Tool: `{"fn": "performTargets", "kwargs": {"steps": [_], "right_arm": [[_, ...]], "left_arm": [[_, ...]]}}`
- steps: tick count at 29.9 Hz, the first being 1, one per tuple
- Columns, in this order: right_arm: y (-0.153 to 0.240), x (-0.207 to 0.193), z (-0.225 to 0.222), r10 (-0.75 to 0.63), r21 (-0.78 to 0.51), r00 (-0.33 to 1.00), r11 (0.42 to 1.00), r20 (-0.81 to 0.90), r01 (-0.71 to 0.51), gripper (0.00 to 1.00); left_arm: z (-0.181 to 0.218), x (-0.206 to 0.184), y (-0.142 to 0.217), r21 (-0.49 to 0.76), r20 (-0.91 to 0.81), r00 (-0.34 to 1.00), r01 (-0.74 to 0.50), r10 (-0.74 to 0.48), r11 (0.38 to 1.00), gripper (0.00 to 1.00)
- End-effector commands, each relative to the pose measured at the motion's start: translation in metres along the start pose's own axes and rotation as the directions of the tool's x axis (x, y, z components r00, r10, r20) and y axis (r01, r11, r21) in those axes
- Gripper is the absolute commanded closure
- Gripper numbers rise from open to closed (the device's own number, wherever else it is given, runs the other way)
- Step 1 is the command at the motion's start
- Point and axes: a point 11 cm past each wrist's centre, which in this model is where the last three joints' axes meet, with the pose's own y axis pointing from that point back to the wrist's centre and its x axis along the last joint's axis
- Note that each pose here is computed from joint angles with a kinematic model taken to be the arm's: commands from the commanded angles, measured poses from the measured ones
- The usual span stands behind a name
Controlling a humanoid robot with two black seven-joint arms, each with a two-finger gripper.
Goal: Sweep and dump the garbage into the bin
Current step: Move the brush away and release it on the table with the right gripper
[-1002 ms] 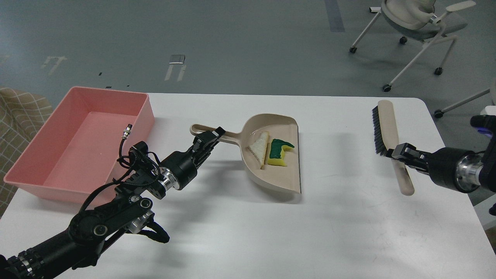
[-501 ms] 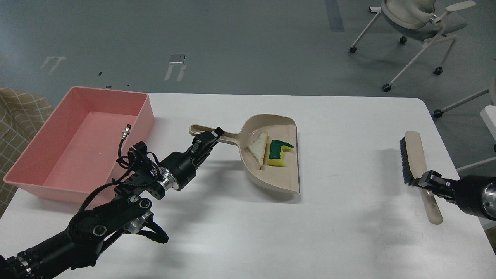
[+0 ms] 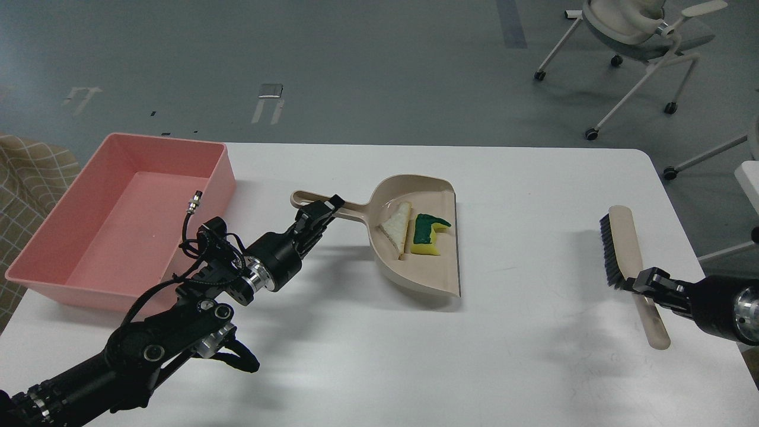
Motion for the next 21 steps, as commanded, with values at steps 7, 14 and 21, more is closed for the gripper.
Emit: {"fn": "performTargets", "kwargs": {"steps": [7, 14, 21], "right_arm": [[-0.003, 0.007, 0.019, 0.02, -0.054, 0.999, 0.998, 0.024, -0.019, 0.84], [-0.005, 0.008, 0.013, 0.024, -0.031, 0.999, 0.999, 0.032, -0.023, 0.71], [-0.006, 0.007, 0.013, 0.021, -0.032, 0.999, 0.999, 0.036, -0.02, 0.63]], "left_arm": [[0.001, -0.005, -0.002, -0.004, -0.009, 1.0, 0.004, -0.004, 1.0, 0.94], [0.001, -0.006, -0.003, -0.003, -0.01, 1.0, 0.006, -0.006, 1.0, 0.94], [0.0, -0.004, -0.002, -0.001, -0.005, 1.0, 0.005, -0.005, 1.0, 0.94]]}}
